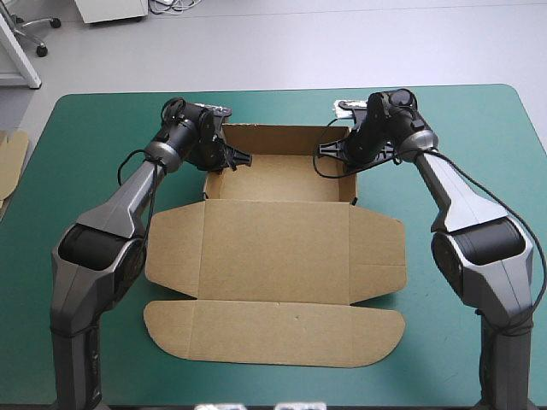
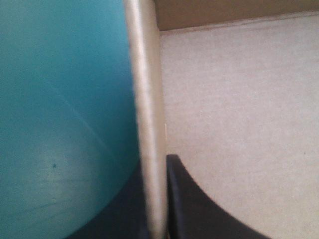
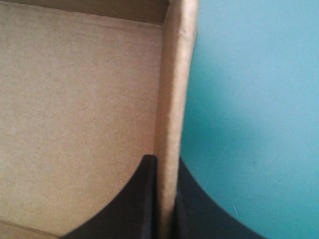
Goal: Fold the box
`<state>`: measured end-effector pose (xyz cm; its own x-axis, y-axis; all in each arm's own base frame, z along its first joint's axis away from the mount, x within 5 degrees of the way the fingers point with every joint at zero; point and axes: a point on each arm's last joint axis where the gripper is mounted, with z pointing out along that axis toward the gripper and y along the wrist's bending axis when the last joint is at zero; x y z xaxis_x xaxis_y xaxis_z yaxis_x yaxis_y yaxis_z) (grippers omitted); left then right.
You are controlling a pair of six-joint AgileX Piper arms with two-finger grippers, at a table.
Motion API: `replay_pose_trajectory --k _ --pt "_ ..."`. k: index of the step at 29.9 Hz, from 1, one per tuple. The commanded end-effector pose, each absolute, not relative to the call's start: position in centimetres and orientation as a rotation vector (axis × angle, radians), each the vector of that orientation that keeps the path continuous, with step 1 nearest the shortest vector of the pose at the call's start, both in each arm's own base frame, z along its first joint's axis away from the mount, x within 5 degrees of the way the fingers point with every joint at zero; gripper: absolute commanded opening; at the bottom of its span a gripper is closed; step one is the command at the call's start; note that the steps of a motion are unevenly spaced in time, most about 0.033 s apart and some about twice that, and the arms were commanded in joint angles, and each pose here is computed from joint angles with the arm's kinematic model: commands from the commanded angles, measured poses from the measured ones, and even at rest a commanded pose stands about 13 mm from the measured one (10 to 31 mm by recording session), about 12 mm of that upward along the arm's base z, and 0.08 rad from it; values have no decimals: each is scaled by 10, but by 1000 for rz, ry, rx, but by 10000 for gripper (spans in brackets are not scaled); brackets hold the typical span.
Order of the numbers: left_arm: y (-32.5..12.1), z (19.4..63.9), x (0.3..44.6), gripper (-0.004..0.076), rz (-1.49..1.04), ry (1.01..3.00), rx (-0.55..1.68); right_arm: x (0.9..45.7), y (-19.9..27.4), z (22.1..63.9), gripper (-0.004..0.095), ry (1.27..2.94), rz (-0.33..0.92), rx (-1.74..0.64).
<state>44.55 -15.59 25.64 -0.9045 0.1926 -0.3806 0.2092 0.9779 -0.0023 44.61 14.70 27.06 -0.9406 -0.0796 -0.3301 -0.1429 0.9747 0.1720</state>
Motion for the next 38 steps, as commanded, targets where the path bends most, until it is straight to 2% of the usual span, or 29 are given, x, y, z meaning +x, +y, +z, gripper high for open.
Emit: replay_pose_trajectory --k 1,10,18,20,25,28,31,38 --pt "-147 281 450 -14 -81 2639 260 444 141 288 -13 2749 198 -245" --pt "-144 265 456 -14 -88 2672 253 448 141 277 -13 2774 175 -250" --pt "-146 265 456 -14 -110 2666 271 448 143 296 -11 2737 208 -257" --pt "-147 265 455 -14 -128 2673 287 448 142 301 35 2726 201 -258" --pt "-146 265 454 -14 -109 2686 314 448 143 307 286 2711 218 -242" --pt "-145 265 454 -6 -107 2682 313 448 143 307 360 2711 220 -232" --pt "-146 265 455 60 -109 2672 312 448 143 307 363 2711 220 -232" --pt "-146 266 454 303 -122 2674 307 448 143 309 363 2708 225 -230"
